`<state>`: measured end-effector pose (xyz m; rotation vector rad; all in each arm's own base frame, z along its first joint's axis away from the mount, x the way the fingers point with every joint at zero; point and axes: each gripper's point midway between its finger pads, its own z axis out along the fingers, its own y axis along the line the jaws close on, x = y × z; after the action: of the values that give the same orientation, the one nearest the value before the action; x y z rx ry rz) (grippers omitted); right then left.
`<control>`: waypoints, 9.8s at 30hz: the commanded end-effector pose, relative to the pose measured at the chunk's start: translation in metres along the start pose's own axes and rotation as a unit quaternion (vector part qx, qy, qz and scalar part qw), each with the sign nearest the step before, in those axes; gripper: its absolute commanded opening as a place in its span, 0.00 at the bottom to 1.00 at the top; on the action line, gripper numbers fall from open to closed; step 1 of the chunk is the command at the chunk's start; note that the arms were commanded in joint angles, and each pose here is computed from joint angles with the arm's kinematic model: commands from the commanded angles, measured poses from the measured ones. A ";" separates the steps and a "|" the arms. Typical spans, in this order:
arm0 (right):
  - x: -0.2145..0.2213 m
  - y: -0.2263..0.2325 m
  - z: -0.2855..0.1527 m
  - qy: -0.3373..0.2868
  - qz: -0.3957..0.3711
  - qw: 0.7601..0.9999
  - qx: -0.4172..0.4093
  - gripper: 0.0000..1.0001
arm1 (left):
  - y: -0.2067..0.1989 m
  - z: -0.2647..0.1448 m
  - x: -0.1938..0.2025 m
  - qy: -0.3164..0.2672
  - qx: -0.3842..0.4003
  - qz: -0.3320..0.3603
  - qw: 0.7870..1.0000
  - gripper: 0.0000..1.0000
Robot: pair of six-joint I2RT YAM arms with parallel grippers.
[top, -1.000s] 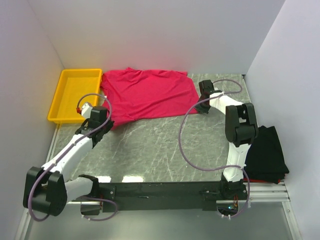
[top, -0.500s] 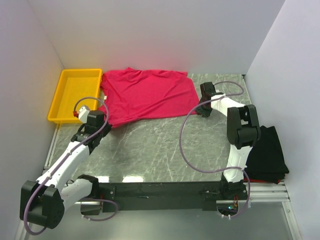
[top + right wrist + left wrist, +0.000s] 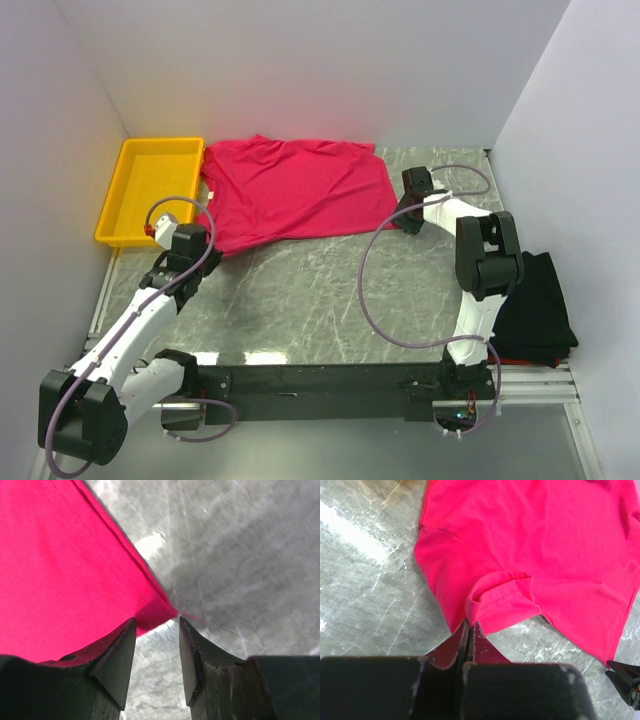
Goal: Fold and stack the t-shirts
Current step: Flatten the tshirt out, then fold the tshirt
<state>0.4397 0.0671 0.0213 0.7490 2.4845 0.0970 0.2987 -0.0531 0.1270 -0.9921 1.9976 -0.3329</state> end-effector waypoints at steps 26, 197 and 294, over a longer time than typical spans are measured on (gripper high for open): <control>-0.003 -0.024 -0.048 -0.049 0.030 0.998 -0.028 0.00 | 0.010 -0.018 0.019 0.030 0.036 0.001 0.999 0.01; -0.072 0.005 -0.017 0.021 0.049 0.994 -0.098 0.03 | -0.110 0.145 -0.069 0.031 -0.014 0.087 0.996 0.06; 0.071 -0.121 -0.108 0.008 0.135 0.988 -0.068 0.00 | 0.041 0.009 0.010 0.032 -0.151 0.063 0.986 0.01</control>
<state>0.2860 0.0122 0.0487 1.0097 2.3751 0.3547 0.3041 -0.0330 0.1084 -1.0398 2.1577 -0.0359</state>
